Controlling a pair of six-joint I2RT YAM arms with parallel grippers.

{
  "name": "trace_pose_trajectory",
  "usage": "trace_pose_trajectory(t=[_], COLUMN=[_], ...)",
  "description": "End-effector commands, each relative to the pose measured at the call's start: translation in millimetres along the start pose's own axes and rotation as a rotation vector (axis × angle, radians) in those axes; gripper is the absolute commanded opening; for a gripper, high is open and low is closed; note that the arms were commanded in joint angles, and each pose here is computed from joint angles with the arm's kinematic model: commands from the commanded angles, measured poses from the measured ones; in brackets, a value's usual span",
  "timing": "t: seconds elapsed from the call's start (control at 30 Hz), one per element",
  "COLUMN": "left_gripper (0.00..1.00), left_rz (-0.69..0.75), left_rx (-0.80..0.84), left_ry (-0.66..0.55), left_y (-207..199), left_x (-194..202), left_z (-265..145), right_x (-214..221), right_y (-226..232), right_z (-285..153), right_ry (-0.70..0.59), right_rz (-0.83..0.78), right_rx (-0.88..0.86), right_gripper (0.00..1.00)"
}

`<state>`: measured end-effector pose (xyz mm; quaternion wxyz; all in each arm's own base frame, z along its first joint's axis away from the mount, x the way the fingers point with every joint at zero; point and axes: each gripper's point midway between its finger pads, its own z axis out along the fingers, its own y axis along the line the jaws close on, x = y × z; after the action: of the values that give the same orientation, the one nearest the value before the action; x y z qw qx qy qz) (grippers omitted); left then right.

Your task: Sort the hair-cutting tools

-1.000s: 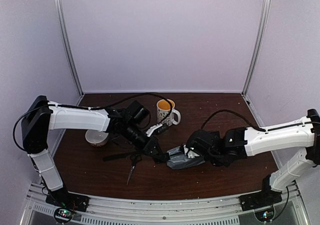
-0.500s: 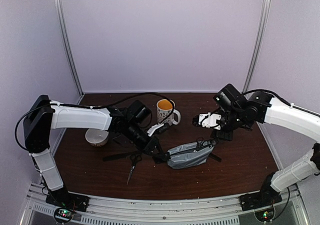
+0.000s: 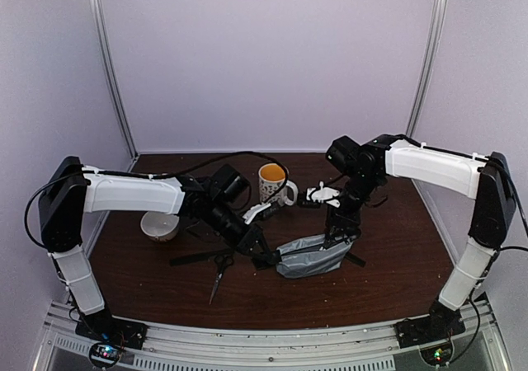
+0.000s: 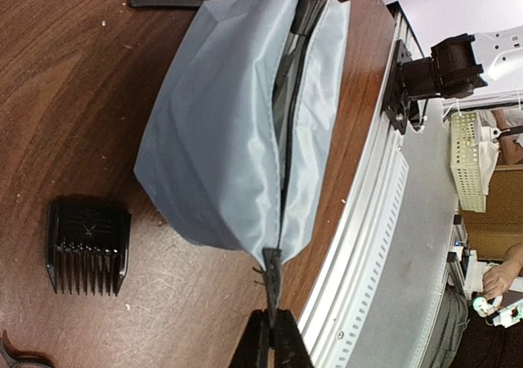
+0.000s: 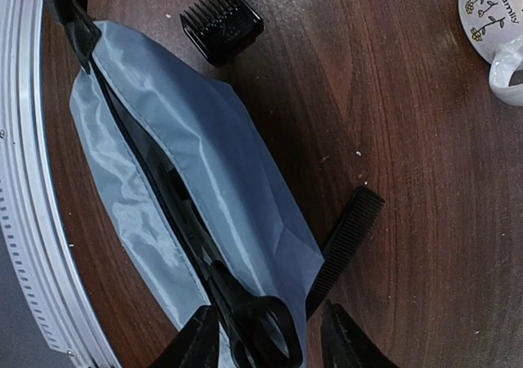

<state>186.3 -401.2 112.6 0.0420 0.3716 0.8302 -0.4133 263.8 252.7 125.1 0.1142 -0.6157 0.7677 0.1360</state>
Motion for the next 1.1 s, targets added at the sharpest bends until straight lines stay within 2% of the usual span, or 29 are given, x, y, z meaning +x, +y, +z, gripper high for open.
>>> trace_pose_trajectory(t=[0.0, 0.13, 0.3, 0.53, 0.73, 0.93, 1.07], left_gripper=[0.03, 0.03, 0.03, 0.03, 0.02, 0.00, 0.00], left_rz=[0.050, 0.052, 0.055, 0.052, 0.048, 0.013, -0.010], left_rx=[0.012, 0.012, 0.012, 0.009, 0.042, 0.111, 0.194], left_ry=[-0.029, -0.026, -0.025, -0.018, -0.015, -0.044, -0.013], left_y=[-6.3, -6.1, -5.5, -3.1, -6.7, -10.0, -12.3], left_x=[-12.3, -11.2, -11.2, -8.7, -8.4, -16.4, -10.6], left_z=[-1.1, -1.0, -0.4, 1.3, 1.8, -3.8, -1.1], right_x=[-8.2, -4.3, 3.2, 4.1, -3.6, -3.6, -6.9], right_y=[4.8, 8.0, 12.6, 21.0, 34.3, 46.5, 49.9], right_z=[-8.6, -12.1, -12.6, -19.2, -20.7, -14.0, -14.3], right_ry=[-0.030, -0.029, -0.006, -0.031, -0.182, -0.221, -0.238], right_rz=[0.005, 0.002, -0.004, -0.031, -0.103, -0.201, -0.277], right_rx=[-0.072, -0.088, -0.100, -0.110, -0.058, 0.003, 0.047], right_gripper=[0.39, 0.32, 0.12, 0.01, 0.00, 0.00, 0.00])
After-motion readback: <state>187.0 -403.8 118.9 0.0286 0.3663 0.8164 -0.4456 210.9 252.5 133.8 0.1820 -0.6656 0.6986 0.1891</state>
